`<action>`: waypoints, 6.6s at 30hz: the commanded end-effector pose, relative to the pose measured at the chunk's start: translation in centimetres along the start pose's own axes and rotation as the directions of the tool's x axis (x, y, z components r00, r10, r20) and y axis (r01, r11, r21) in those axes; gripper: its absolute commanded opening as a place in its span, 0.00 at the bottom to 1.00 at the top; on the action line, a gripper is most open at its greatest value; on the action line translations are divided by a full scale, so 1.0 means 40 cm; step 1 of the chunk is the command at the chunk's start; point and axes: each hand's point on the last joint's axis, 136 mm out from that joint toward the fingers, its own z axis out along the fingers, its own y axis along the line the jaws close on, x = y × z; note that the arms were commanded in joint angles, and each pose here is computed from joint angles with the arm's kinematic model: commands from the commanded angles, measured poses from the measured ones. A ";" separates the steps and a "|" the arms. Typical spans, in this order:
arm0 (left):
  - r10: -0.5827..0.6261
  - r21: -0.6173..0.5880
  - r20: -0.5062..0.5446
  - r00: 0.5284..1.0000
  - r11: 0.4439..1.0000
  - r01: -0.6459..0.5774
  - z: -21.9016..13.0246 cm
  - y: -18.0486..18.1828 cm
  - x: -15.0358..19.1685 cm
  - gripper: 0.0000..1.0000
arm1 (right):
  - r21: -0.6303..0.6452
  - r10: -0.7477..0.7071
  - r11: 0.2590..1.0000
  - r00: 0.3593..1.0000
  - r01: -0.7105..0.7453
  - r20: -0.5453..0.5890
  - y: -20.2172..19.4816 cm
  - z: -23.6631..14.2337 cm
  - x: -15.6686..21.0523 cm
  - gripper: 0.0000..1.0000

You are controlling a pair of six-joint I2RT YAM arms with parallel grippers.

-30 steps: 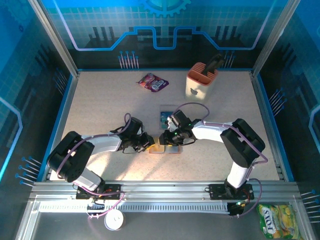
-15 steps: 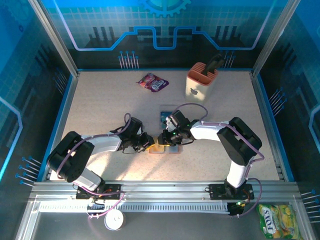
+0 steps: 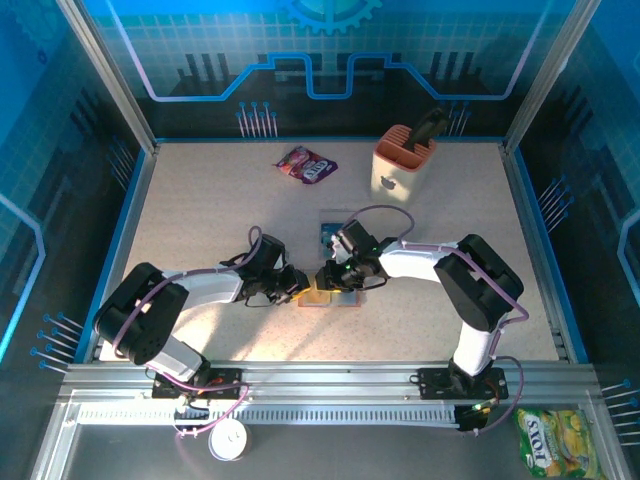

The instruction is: Take the credit cards out of the card holder

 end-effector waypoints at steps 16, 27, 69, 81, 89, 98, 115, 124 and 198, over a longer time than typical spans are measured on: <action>0.016 -0.027 -0.012 1.000 0.999 -0.016 -0.027 -0.016 0.003 0.23 | 0.001 -0.051 0.999 0.998 0.051 0.031 0.028 -0.046 0.006 0.34; 0.069 -0.011 -0.033 0.997 0.998 -0.069 -0.019 -0.078 0.007 0.18 | 0.045 -0.042 0.998 0.998 0.040 0.056 0.002 -0.081 0.005 0.34; 0.075 -0.114 -0.061 0.995 0.990 -0.081 0.042 -0.004 0.024 0.06 | -0.040 0.074 0.996 0.997 -0.074 0.008 -0.061 -0.029 0.031 0.33; 0.080 -0.098 -0.041 0.996 0.992 -0.083 0.029 -0.021 0.019 0.11 | -0.020 0.069 0.997 0.998 -0.069 0.006 -0.062 -0.035 0.028 0.33; 0.105 -0.107 -0.013 0.994 0.989 -0.105 0.009 -0.037 0.005 0.17 | -0.022 0.063 0.998 0.998 -0.063 0.014 -0.055 -0.045 0.024 0.33; 0.090 -0.129 -0.041 0.995 0.987 -0.094 0.028 -0.014 0.013 0.09 | -0.009 0.058 0.998 0.998 -0.058 0.019 -0.057 -0.047 0.021 0.33; 0.071 -0.146 -0.068 0.995 0.986 -0.081 0.038 0.009 0.027 0.05 | -0.107 0.063 0.993 0.997 -0.058 0.043 -0.014 -0.041 -0.003 0.24; 0.072 -0.152 -0.067 0.995 0.985 -0.081 0.035 0.012 0.028 0.06 | -0.106 0.056 0.993 0.997 -0.049 0.058 -0.010 -0.052 -0.005 0.17; 0.245 -0.149 0.130 0.961 0.963 -0.225 -0.127 -0.023 -0.065 0.24 | 0.206 -0.901 0.303 0.350 0.931 -0.257 -0.007 -0.369 -0.352 0.00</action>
